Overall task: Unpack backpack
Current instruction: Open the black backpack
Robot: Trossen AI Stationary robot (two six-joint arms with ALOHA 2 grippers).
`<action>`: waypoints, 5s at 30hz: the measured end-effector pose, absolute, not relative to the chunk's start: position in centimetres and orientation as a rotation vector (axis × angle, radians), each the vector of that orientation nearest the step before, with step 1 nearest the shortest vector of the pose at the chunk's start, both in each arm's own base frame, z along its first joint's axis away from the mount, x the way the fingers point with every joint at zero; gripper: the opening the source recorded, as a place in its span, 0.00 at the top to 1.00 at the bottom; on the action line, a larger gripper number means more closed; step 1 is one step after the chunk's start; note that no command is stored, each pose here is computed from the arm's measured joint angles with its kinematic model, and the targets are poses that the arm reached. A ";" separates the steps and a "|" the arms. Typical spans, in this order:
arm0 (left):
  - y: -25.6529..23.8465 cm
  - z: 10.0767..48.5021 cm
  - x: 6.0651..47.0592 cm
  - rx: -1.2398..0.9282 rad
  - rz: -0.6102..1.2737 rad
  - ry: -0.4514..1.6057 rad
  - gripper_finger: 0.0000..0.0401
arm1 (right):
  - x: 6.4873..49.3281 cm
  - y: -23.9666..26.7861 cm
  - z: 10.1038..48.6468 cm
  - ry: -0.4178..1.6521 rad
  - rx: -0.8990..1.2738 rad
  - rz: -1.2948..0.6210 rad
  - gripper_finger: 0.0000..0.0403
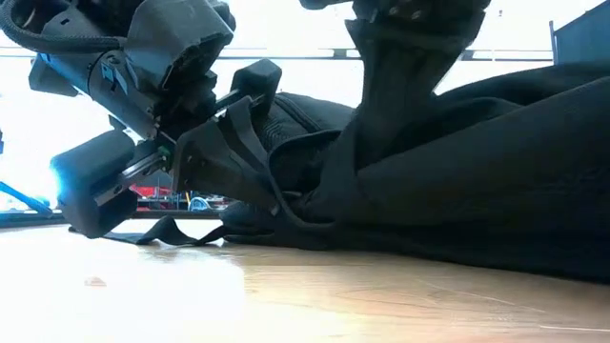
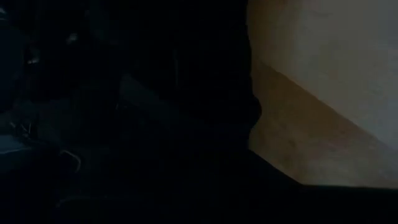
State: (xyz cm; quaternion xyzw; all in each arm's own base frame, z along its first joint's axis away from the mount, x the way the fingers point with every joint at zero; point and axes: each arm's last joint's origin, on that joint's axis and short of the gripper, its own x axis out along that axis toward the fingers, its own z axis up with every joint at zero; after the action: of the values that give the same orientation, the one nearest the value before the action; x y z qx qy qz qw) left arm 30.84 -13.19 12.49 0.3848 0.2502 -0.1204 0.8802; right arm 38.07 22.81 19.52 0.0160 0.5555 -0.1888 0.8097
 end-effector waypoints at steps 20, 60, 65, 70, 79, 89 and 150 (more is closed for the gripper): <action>-9.6 14.7 28.3 0.808 -0.063 0.648 1.00 | 33.4 26.8 20.1 1.304 0.154 -0.467 1.00; -10.7 18.2 24.4 0.465 -0.413 0.277 0.44 | 36.9 23.4 23.5 0.948 -0.027 -0.457 1.00; -11.6 17.7 26.4 0.472 -0.418 0.301 0.44 | 37.3 23.3 24.6 0.914 -0.046 -0.445 1.00; -12.3 17.4 28.6 0.498 -0.407 0.312 0.44 | 37.8 23.2 25.8 0.882 -0.068 -0.428 1.00; -11.7 17.7 31.4 0.501 -0.315 0.317 0.44 | 38.3 23.3 26.4 0.849 -0.085 -0.389 1.00; -11.7 17.2 31.4 0.506 -0.319 0.340 0.51 | 38.6 23.0 26.5 0.845 -0.087 -0.388 1.00; -8.3 24.5 16.6 0.386 -0.192 0.263 0.67 | 32.1 26.2 26.4 0.995 0.162 -0.626 1.00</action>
State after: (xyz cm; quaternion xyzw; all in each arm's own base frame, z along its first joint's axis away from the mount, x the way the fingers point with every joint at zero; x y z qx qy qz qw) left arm 16.58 -8.32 24.48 0.1909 0.1301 -0.0948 0.9683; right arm 32.10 26.22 26.36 0.0762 0.4686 -0.2951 0.8292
